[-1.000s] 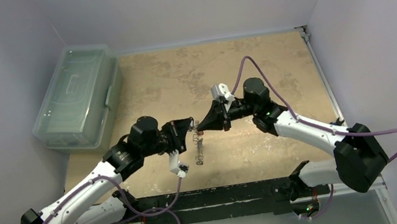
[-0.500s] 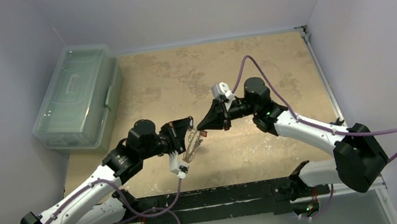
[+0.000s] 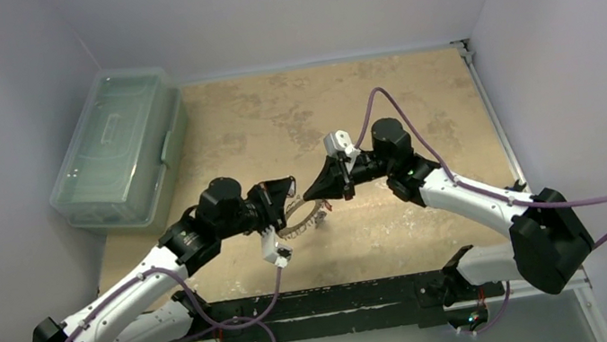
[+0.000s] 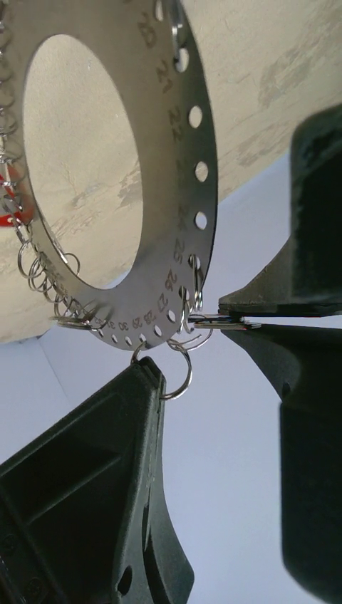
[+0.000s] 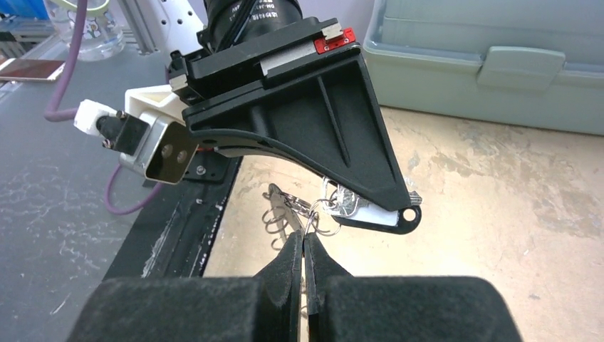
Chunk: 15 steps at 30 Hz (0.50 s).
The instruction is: Remove the keys from the keyring
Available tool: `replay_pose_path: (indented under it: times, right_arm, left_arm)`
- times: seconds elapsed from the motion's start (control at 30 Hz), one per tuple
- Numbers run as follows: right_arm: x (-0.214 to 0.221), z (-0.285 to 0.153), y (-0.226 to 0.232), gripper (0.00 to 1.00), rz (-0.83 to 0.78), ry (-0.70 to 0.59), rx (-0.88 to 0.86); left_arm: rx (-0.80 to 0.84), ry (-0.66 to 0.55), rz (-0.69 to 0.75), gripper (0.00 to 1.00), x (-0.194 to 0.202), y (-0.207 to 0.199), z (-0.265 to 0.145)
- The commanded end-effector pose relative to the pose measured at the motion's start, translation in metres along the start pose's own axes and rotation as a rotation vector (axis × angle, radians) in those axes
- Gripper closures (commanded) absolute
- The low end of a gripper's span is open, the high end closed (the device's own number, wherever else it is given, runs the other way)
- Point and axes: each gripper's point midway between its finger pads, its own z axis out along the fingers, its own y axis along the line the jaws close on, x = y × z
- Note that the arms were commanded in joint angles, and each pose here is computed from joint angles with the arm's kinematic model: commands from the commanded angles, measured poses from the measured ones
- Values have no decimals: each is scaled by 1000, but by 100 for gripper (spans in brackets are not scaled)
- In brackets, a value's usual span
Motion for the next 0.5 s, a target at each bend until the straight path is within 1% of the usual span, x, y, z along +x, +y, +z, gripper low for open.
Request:
replay_pose_path:
  times: [0.0, 0.3, 0.47]
  right_arm:
    - [-16, 1, 5, 100, -82, -16, -41]
    - [-11, 0, 5, 100, -83, -3, -36]
    - [-9, 0, 1, 100, -81, 5, -17]
  left_arm:
    - [-29, 37, -25, 100, 13, 22, -12]
    - [-70, 56, -19, 100, 18, 37, -17]
    - [-76, 36, -4, 100, 15, 41, -20]
